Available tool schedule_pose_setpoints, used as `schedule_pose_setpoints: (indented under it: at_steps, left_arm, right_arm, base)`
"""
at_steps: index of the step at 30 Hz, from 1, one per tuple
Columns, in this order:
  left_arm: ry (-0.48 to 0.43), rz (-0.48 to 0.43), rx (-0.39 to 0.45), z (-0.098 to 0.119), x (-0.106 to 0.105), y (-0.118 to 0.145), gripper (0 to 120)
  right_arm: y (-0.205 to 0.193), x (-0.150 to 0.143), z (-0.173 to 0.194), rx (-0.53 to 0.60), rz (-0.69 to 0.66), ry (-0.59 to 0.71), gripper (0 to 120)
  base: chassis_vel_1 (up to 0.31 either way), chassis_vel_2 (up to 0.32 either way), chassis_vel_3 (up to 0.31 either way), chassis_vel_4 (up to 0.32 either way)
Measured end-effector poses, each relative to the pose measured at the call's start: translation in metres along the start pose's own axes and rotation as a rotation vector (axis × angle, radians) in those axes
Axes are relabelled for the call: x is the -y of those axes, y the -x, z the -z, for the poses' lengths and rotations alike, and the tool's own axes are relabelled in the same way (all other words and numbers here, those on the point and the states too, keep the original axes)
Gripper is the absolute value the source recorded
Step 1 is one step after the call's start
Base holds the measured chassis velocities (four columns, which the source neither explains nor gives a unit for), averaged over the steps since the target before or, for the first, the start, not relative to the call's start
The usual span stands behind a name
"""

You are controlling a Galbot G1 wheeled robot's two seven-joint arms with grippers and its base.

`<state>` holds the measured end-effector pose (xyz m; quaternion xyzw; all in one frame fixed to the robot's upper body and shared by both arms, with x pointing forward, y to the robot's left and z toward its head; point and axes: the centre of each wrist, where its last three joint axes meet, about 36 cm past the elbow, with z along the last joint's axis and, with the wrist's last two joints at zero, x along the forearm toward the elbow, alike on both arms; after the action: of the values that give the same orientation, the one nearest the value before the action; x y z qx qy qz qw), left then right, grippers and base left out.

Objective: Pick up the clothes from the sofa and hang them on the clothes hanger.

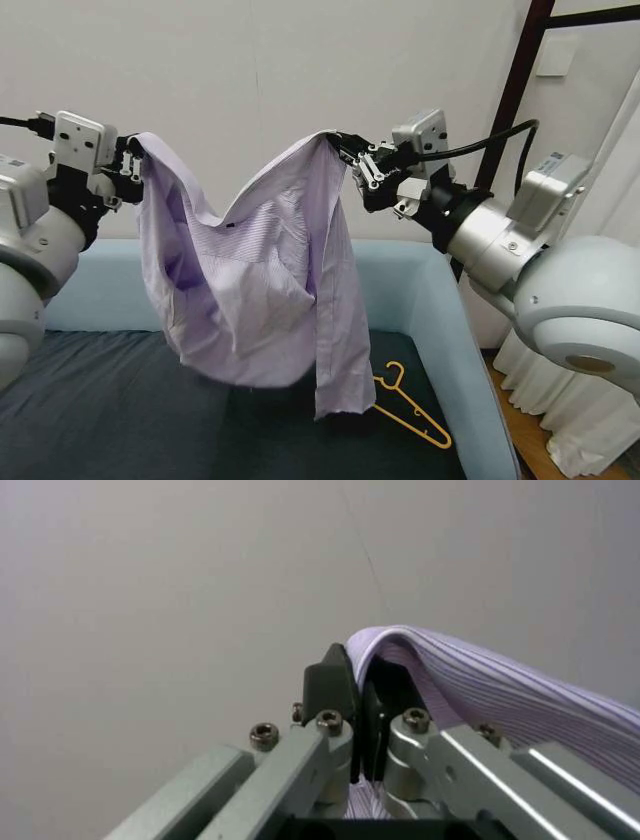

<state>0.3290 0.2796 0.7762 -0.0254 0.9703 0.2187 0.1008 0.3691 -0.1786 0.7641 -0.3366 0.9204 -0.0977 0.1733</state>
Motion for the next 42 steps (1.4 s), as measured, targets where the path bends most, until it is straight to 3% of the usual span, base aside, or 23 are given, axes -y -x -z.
schedule_pose_setpoints:
  at_steps: [4,7,8,13,15,18,20,25,26,30,35,42]
  left_arm:
    - [-0.062,-0.004,-0.077,-0.023,0.010,0.019,0]
    - [-0.113,0.010,-0.170,-0.059,0.023,0.048,0]
    - [-0.113,0.010,-0.170,-0.059,0.023,0.048,0]
    - [-0.109,0.054,-0.287,-0.124,0.050,0.090,0]
    - [-0.099,0.063,-0.306,-0.137,0.056,0.095,0]
    - [-0.081,0.076,-0.384,-0.190,0.085,0.104,0]
    - [-0.082,0.075,-0.399,-0.200,0.092,0.103,0]
    - [-0.124,0.066,-0.460,-0.267,0.157,0.100,0]
    - [-0.124,0.066,-0.460,-0.267,0.157,0.100,0]
    - [-0.107,0.104,-0.495,-0.320,0.183,0.099,0]
    - [-0.106,0.110,-0.536,-0.347,0.190,0.086,0]
    - [-0.123,0.101,-0.567,-0.361,0.199,0.081,0]
  right_arm:
    - [0.003,-0.001,-0.024,-0.069,-0.028,0.069,0]
    - [0.012,-0.001,-0.062,-0.146,-0.078,0.125,0]
    - [0.012,-0.001,-0.062,-0.146,-0.078,0.125,0]
    - [0.038,-0.005,-0.132,-0.259,-0.164,0.196,0]
    - [0.040,-0.007,-0.144,-0.273,-0.175,0.206,0]
    - [0.040,-0.028,-0.209,-0.351,-0.201,0.238,0]
    - [0.039,-0.034,-0.222,-0.362,-0.203,0.241,0]
    - [0.040,-0.069,-0.317,-0.400,-0.182,0.175,0]
    - [0.040,-0.069,-0.317,-0.400,-0.182,0.175,0]
    - [0.060,-0.077,-0.373,-0.432,-0.213,0.162,0]
    - [0.055,-0.090,-0.396,-0.475,-0.204,0.163,0]
    - [0.050,-0.098,-0.419,-0.527,-0.199,0.162,0]
  base:
    - [0.000,0.000,0.000,0.000]
    - [0.000,0.000,0.000,0.000]
    - [0.000,0.000,0.000,0.000]
    - [0.000,0.000,0.000,0.000]
    - [0.000,0.000,0.000,0.000]
    - [0.000,0.000,0.000,0.000]
    - [0.000,0.000,0.000,0.000]
    - [0.000,0.000,0.000,0.000]
    - [0.000,0.000,0.000,0.000]
    - [0.000,0.000,0.000,0.000]
    - [0.000,0.000,0.000,0.000]
    - [0.000,0.000,0.000,0.000]
